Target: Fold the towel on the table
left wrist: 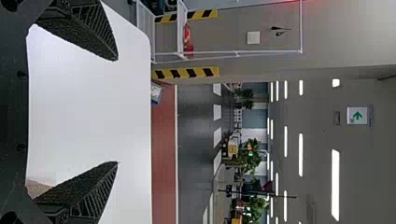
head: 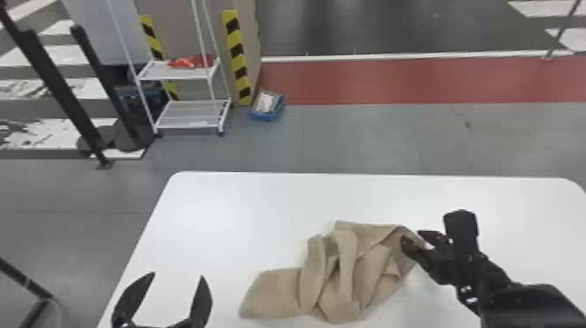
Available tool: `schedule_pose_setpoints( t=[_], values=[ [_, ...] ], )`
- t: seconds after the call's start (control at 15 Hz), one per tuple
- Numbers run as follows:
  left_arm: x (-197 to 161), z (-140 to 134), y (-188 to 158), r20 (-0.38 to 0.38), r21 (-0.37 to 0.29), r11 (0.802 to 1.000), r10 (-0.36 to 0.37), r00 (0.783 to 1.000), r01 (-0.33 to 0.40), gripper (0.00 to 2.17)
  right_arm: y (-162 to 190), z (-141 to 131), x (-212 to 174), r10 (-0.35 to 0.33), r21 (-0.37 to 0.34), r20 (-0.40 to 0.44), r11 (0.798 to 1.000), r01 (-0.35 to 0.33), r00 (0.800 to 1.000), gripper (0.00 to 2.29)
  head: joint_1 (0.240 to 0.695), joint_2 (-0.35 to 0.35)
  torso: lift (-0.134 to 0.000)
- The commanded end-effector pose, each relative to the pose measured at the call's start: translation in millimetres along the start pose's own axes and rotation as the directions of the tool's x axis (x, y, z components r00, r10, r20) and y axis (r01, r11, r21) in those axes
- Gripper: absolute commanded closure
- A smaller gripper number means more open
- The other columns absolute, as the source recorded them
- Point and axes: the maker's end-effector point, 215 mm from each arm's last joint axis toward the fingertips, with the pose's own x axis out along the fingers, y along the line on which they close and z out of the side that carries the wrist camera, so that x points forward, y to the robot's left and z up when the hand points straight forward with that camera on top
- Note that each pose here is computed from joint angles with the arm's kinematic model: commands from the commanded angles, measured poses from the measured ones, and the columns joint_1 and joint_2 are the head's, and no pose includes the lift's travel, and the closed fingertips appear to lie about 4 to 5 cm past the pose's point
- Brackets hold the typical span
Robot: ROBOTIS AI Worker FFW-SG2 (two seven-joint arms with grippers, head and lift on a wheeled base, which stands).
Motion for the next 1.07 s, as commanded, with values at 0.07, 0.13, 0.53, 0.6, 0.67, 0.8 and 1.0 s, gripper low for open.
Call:
schedule_pose_setpoints(
  t=[0.07, 0.13, 0.53, 0.6, 0.67, 0.8, 1.0],
  values=[
    [0, -1, 0, -0.003, 0.001, 1.0, -0.001, 1.0, 0.001, 0.08, 5, -2, 1, 0.014, -0.006, 0.001, 1.0, -0.014, 1.0, 0.8, 0.695, 0.114, 0.0],
    [0, -1, 0, -0.003, 0.001, 1.0, -0.003, 1.0, 0.003, 0.08, 5, -3, 0, 0.013, -0.003, 0.0, 1.0, -0.013, 1.0, 0.79, 0.695, 0.116, 0.0],
    [0, -4, 0, -0.007, 0.002, 1.0, -0.002, 1.0, 0.002, 0.08, -5, -2, 0, -0.001, 0.01, 0.004, 1.0, 0.001, 1.0, 0.49, 0.695, 0.108, 0.0],
    [0, -4, 1, -0.007, 0.004, 1.0, -0.002, 1.0, 0.002, 0.08, -7, -3, 2, -0.002, 0.006, -0.004, 1.0, 0.002, 1.0, 0.49, 0.695, 0.107, 0.0],
    [0, -3, 2, -0.005, 0.004, 1.0, -0.002, 1.0, 0.002, 0.08, -4, -3, 5, 0.003, -0.003, -0.01, 1.0, -0.003, 1.0, 0.49, 0.695, 0.106, 0.0],
    [-1, -1, 2, 0.002, 0.003, 1.0, -0.001, 1.0, 0.001, 0.08, -4, -9, 5, 0.003, -0.005, -0.033, 1.0, -0.004, 0.999, 0.49, 0.695, 0.107, 0.0],
    [-2, -1, 3, 0.003, 0.005, 1.0, -0.001, 1.0, 0.001, 0.08, -7, -16, 9, -0.001, -0.009, -0.064, 1.0, 0.001, 0.998, 0.5, 0.695, 0.108, 0.0]
  ],
)
